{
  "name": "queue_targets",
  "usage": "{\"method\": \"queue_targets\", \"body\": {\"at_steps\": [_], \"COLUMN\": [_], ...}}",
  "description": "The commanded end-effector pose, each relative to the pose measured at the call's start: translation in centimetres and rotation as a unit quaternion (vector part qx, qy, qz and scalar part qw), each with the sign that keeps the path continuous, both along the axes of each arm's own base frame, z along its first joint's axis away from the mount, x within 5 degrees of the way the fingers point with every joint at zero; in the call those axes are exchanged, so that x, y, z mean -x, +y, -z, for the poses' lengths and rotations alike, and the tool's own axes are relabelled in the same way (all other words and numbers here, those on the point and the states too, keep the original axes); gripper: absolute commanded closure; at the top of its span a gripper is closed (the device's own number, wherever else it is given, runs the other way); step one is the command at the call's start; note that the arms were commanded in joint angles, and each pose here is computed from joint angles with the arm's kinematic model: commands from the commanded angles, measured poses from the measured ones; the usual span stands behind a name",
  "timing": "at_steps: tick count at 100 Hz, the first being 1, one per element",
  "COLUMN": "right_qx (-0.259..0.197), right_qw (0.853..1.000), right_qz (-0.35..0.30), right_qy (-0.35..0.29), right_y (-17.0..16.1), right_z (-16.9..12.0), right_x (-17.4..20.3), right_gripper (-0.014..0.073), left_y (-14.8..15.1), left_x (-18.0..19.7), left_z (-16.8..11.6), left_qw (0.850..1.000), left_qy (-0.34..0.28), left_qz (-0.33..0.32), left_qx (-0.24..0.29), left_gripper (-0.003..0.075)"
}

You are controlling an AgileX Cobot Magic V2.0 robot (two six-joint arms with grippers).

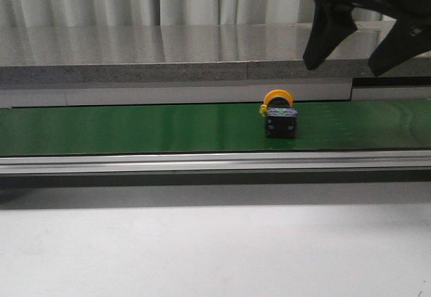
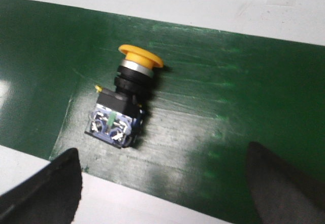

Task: Move button from left to right
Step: 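Lower the right gripper over the button on the belt, then grasp the button with the right gripper and lift it off the belt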

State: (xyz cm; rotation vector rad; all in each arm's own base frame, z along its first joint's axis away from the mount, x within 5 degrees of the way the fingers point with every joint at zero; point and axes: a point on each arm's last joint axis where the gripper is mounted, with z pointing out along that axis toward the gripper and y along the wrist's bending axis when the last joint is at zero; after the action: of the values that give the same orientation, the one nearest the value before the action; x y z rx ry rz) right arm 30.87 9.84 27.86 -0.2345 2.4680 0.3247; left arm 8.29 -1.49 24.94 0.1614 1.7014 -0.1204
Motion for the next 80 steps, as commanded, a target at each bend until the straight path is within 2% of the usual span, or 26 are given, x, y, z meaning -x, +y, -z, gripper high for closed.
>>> {"method": "queue_targets", "body": {"at_steps": [1,25,59,70,80], "right_qx": [0.006,0.021,0.052,0.057,0.061], "right_qw": [0.998,0.998,0.997,0.997,0.997], "right_qz": [-0.013,-0.029,-0.038,-0.040,-0.041], "right_qy": [-0.056,-0.059,-0.045,-0.033,-0.024], "right_y": [0.6,2.0,2.2,2.3,2.3], "right_z": [-1.8,-0.2,2.8,3.6,4.1], "right_x": [-1.1,-2.5,-4.1,-4.3,-4.4], "right_gripper": [-0.0049,-0.0049,-0.0046,0.0022,0.0163], "left_y": [0.1,0.1,0.1,0.1,0.1], "left_x": [-0.1,-0.1,-0.1,-0.1,-0.1], "left_z": [-1.7,-1.7,-1.7,-1.7,-1.7], "left_qw": [0.999,0.999,0.999,0.999,0.999], "left_qy": [-0.051,-0.051,-0.051,-0.051,-0.051], "left_qz": [-0.005,-0.005,-0.005,-0.005,-0.005], "left_qx": [0.011,0.011,0.011,0.011,0.011], "left_gripper": [0.0741,0.0741,0.0741,0.0741,0.0741]}}
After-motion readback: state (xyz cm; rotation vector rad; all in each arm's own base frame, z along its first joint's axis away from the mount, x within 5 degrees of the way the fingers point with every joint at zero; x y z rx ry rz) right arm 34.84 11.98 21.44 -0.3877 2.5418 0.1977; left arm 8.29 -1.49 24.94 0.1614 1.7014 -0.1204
